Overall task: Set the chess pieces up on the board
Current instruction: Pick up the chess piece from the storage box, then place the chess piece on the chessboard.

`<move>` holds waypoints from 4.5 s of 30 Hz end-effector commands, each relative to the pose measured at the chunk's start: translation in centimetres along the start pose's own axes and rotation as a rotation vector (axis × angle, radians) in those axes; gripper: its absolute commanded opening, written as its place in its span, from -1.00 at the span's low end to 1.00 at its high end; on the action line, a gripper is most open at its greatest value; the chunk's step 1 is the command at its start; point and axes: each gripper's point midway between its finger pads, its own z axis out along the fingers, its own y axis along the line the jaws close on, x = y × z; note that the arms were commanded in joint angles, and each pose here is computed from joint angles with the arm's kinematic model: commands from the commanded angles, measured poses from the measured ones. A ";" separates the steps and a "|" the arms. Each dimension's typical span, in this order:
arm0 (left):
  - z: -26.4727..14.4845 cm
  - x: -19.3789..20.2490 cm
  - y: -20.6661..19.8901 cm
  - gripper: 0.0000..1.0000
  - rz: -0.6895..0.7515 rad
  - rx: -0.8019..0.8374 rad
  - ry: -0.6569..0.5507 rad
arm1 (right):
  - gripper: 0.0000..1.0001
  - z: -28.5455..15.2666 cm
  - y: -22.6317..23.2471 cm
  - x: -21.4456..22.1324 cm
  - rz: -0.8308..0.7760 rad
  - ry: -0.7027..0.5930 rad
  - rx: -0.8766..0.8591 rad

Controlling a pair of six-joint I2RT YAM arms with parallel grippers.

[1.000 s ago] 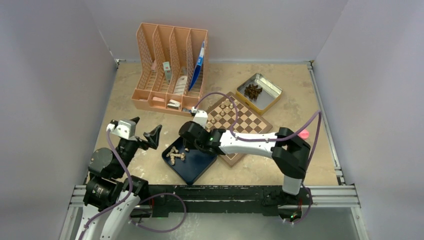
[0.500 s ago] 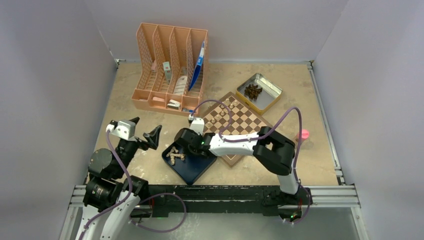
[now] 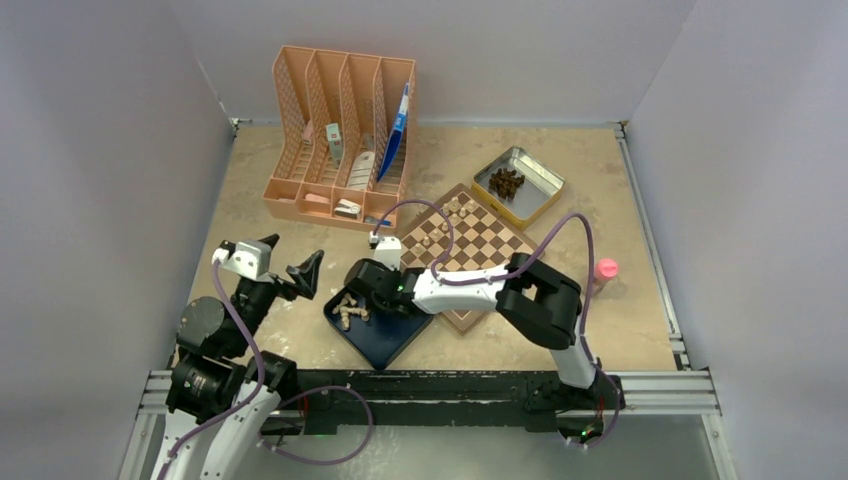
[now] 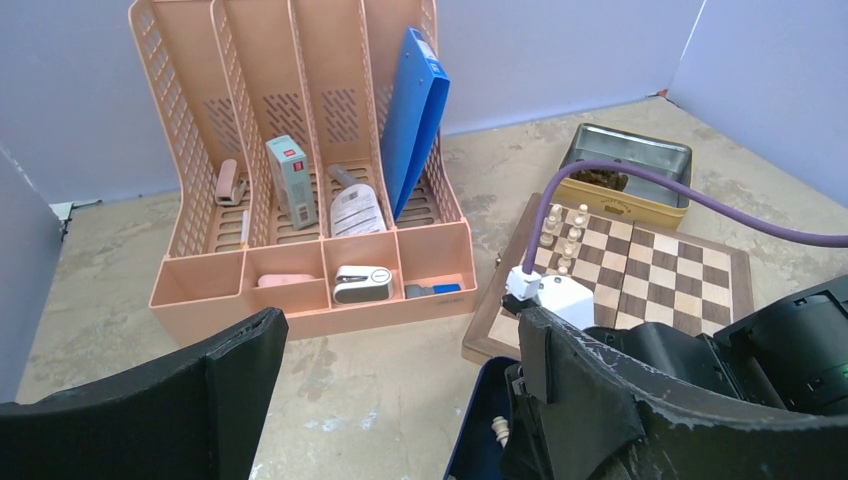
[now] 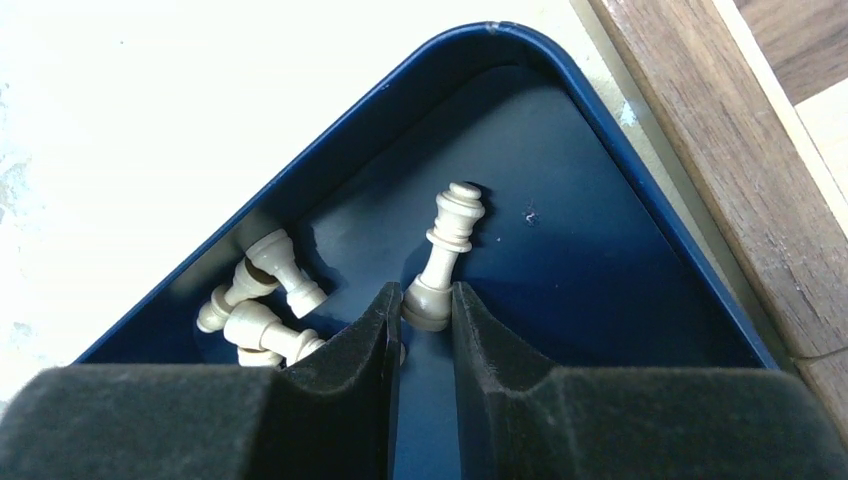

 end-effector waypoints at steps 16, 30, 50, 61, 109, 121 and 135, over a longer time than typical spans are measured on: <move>3.0 1.7 -3.6 0.61 -0.320 0.107 0.218 | -0.72 -7.3 -0.3 -4.8 -0.341 -0.330 -0.336; 3.2 1.2 -10.4 0.33 -0.611 0.406 0.503 | -0.71 -17.9 1.0 -8.6 -0.479 -0.673 -0.593; 5.0 3.0 -12.6 0.03 -0.680 0.533 0.715 | -0.72 -22.0 2.7 -9.4 -0.551 -0.782 -0.660; 3.6 3.6 -14.0 -0.24 -0.706 0.656 0.821 | -0.71 -21.9 3.0 -9.5 -0.550 -0.782 -0.654; 17.8 0.7 -9.7 -0.86 -0.453 0.400 0.412 | 0.98 -14.1 -8.1 -6.7 -0.185 -0.367 -0.278; 24.4 3.4 -9.7 -0.86 -0.244 0.216 0.289 | 0.98 -12.1 -16.2 -11.8 -0.005 -0.383 -0.079; 29.3 11.5 -12.5 -0.86 -0.135 0.217 0.276 | 0.97 -16.8 -17.5 -14.6 0.087 -0.491 -0.088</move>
